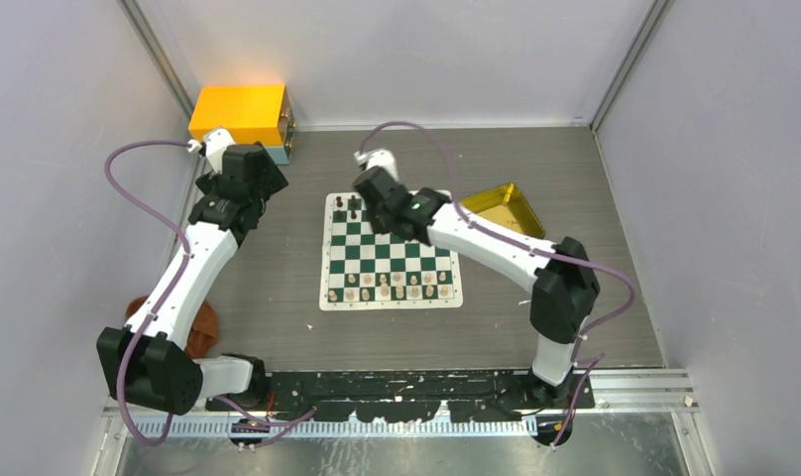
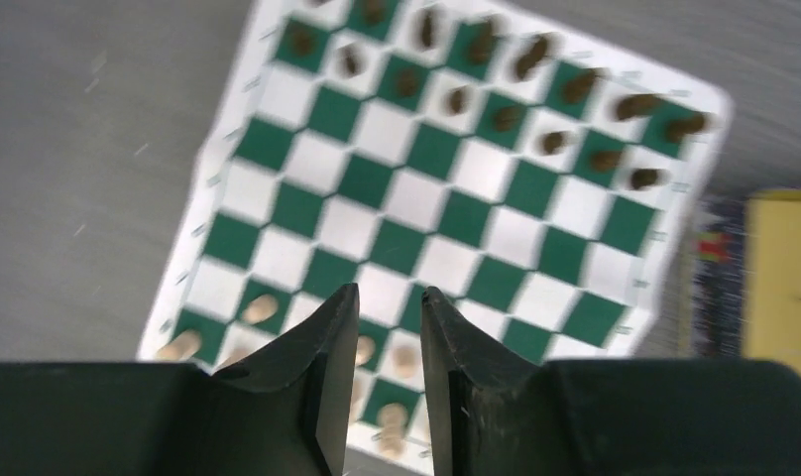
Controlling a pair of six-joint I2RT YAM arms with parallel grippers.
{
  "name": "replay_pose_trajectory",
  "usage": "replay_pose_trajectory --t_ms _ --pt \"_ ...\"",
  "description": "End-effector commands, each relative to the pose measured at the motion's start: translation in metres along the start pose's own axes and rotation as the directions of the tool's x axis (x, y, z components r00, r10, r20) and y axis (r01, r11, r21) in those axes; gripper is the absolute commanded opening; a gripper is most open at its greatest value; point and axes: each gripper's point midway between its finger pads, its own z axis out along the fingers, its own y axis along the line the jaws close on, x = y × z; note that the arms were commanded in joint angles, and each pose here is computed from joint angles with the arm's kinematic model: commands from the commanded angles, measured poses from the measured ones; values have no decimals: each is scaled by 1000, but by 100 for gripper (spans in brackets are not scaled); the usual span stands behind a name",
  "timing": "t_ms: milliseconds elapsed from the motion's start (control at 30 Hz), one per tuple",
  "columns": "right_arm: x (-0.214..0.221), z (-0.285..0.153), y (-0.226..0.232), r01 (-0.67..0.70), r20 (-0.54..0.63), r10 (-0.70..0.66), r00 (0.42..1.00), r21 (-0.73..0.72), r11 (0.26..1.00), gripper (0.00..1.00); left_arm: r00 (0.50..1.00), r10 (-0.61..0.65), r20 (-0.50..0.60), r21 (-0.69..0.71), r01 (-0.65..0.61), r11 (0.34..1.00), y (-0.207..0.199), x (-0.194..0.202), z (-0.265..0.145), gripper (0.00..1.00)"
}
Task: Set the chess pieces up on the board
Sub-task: Adjust the storage box at the center of the board.
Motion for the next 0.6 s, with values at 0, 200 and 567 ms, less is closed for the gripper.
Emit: replay_pose_trajectory --t_ms 0,200,567 --pt "-30 -22 -97 -190 113 168 979 232 954 36 995 -79 59 52 76 996 -22 -32 0 97" --pt "-9 -27 -182 -335 137 306 942 401 853 35 996 -75 47 58 72 996 -39 -32 13 96" --pt "49 -2 -291 -479 143 486 862 542 690 35 998 -59 7 25 59 998 -65 -18 48 95"
